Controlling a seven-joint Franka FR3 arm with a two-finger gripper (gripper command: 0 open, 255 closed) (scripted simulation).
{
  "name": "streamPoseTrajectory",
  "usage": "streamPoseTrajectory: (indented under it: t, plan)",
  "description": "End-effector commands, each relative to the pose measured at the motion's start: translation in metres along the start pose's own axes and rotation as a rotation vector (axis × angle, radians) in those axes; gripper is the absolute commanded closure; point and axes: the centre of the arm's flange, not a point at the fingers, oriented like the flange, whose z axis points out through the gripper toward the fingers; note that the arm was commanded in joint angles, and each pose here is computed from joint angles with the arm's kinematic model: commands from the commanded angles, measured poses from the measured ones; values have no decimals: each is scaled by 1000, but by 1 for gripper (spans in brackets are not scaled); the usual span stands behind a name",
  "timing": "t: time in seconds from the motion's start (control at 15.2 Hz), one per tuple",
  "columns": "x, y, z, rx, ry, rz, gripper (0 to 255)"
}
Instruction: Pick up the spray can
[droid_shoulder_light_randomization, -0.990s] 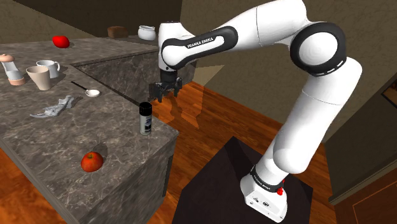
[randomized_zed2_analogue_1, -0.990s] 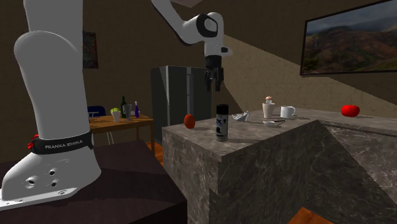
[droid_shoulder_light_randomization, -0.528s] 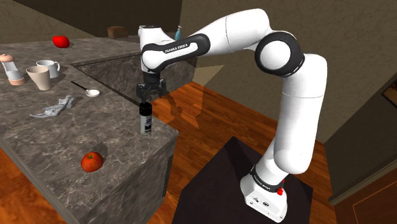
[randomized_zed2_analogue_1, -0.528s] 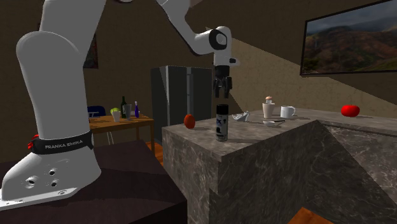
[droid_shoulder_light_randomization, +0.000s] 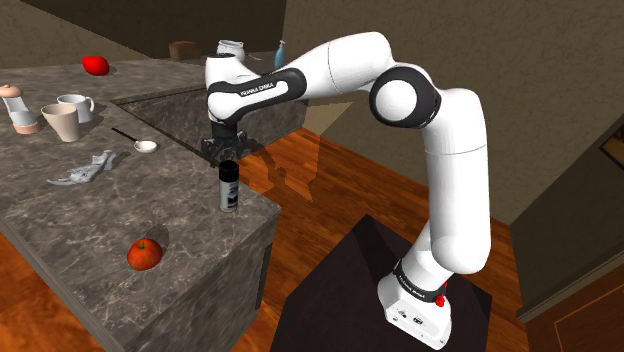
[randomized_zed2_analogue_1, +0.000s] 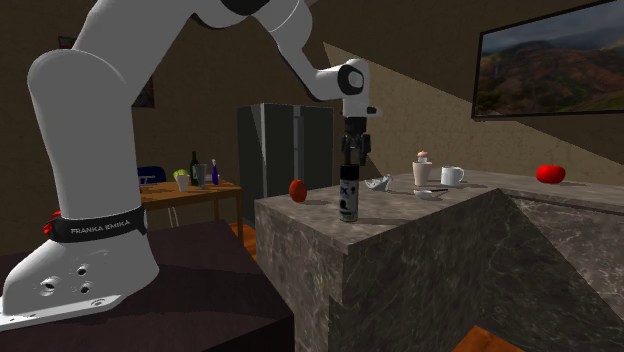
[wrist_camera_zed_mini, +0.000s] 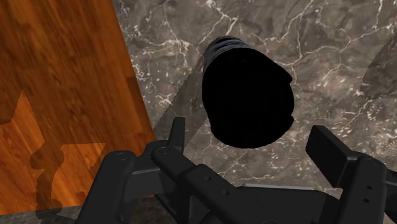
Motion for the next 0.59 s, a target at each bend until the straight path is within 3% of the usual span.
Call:
streamPoseTrajectory:
  t: [0.0, 0.26, 0.33, 0.53]
  plan:
    - [1, 0, 11, 0, 1, 0, 0]
    - [1, -1, 24, 0, 1, 0, 0]
    - [1, -1, 24, 0, 1, 0, 255]
    - [1, -1, 24, 0, 1, 0, 255]
